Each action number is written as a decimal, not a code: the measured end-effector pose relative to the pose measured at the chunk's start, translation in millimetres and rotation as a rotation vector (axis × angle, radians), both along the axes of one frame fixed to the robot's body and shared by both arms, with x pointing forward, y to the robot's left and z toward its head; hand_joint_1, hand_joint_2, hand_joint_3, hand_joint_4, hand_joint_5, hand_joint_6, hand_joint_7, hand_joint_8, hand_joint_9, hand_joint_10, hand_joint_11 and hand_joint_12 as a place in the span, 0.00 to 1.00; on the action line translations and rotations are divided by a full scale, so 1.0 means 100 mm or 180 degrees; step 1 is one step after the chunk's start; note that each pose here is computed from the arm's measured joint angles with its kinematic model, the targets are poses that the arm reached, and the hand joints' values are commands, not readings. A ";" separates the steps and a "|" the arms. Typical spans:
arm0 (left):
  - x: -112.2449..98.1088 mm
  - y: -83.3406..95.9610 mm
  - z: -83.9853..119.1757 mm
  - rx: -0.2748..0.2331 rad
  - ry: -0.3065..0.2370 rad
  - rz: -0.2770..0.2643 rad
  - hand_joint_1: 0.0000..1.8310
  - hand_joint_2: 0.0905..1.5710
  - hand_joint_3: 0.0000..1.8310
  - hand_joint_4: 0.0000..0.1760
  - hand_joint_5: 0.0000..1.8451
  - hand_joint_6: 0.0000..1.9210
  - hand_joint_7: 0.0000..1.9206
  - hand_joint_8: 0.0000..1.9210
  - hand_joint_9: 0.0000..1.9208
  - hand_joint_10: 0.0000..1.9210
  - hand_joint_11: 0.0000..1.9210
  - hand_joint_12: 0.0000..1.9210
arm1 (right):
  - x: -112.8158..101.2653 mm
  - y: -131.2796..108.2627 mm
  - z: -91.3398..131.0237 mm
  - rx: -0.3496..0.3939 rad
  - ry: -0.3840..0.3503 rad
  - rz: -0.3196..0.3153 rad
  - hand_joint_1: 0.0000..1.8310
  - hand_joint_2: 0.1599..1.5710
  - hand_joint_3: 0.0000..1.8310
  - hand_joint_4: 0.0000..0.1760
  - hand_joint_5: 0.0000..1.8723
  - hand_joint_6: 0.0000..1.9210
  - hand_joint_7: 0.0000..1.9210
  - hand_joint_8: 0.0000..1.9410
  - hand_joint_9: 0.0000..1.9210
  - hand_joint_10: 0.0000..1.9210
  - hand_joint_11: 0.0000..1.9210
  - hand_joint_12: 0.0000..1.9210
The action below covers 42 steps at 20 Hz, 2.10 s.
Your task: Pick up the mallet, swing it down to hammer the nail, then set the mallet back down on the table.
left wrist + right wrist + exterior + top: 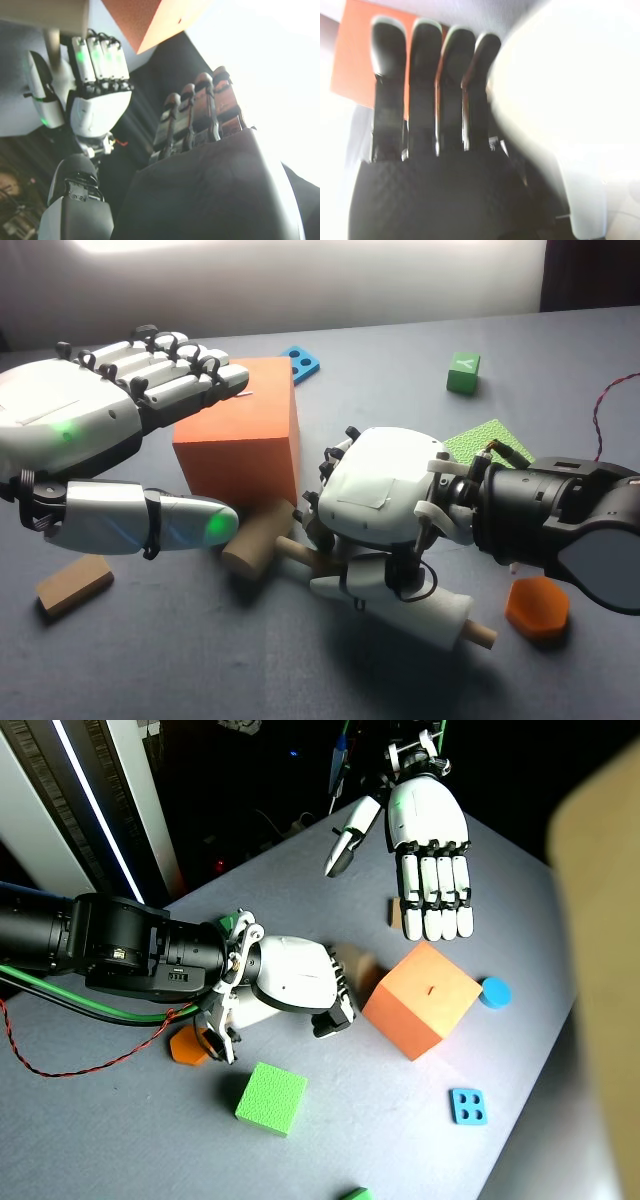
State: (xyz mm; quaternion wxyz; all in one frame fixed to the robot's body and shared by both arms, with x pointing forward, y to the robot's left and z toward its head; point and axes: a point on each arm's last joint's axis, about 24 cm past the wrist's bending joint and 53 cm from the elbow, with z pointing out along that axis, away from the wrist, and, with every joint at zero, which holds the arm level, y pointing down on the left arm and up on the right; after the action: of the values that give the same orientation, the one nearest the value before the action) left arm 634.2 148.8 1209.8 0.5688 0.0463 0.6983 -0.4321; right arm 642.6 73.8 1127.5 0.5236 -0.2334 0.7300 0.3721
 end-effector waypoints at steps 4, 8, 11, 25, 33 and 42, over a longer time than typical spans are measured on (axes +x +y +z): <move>0.00 0.00 0.00 -0.0002 0.0001 0.0001 0.00 0.67 0.00 0.00 0.00 0.00 0.00 0.00 0.00 0.00 0.00 0.00 | 0.00 -0.01 0.00 -0.0002 0.0004 -0.0002 0.13 0.78 0.00 0.00 0.45 0.02 0.49 0.04 0.44 0.13 0.22 0.63; 0.00 0.00 0.00 -0.0007 0.0006 0.0001 0.00 0.67 0.00 0.00 0.00 0.00 0.00 0.00 0.00 0.00 0.00 0.00 | -0.03 -0.17 0.04 -0.0043 0.0130 -0.0028 0.13 0.76 0.00 0.00 0.33 0.00 0.37 0.00 0.33 0.06 0.09 0.63; 0.00 0.00 0.00 -0.0011 0.0005 -0.0001 0.00 0.67 0.00 0.00 0.00 0.00 0.00 0.00 0.00 0.00 0.00 0.00 | 0.00 -0.35 0.26 0.0094 0.0243 -0.0128 0.13 0.75 0.00 0.00 0.31 0.00 0.35 0.00 0.32 0.04 0.07 0.65; -0.05 -0.08 0.01 -0.0009 0.0021 -0.0070 0.04 0.79 0.00 0.00 0.59 0.99 0.59 0.99 0.54 1.00 0.46 1.00 | -0.44 -1.20 0.96 0.0298 0.0698 -0.0405 0.23 0.70 0.00 0.00 0.51 1.00 0.54 1.00 0.56 1.00 0.64 1.00; -0.13 -0.22 -0.09 0.0053 0.0092 -0.0169 0.66 0.84 0.00 0.34 0.81 1.00 0.80 1.00 0.82 1.00 0.81 1.00 | -0.41 -1.22 0.99 0.0277 0.0501 -0.0410 0.50 0.92 0.01 0.99 0.87 1.00 0.93 1.00 0.96 1.00 0.99 1.00; -0.14 -0.36 0.00 -0.0090 0.0055 -0.0252 0.63 0.85 0.00 0.81 0.81 1.00 0.80 1.00 0.80 1.00 0.79 1.00 | -0.38 -1.23 1.05 0.0306 0.0333 -0.0422 0.52 0.89 0.00 1.00 0.82 1.00 0.89 1.00 0.93 1.00 0.98 1.00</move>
State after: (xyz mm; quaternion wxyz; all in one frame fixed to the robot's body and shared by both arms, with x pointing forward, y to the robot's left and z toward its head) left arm 620.2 113.2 1209.6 0.5458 0.0622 0.6946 -0.4644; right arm 605.0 -49.7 1232.5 0.5188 -0.1395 0.7515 0.3830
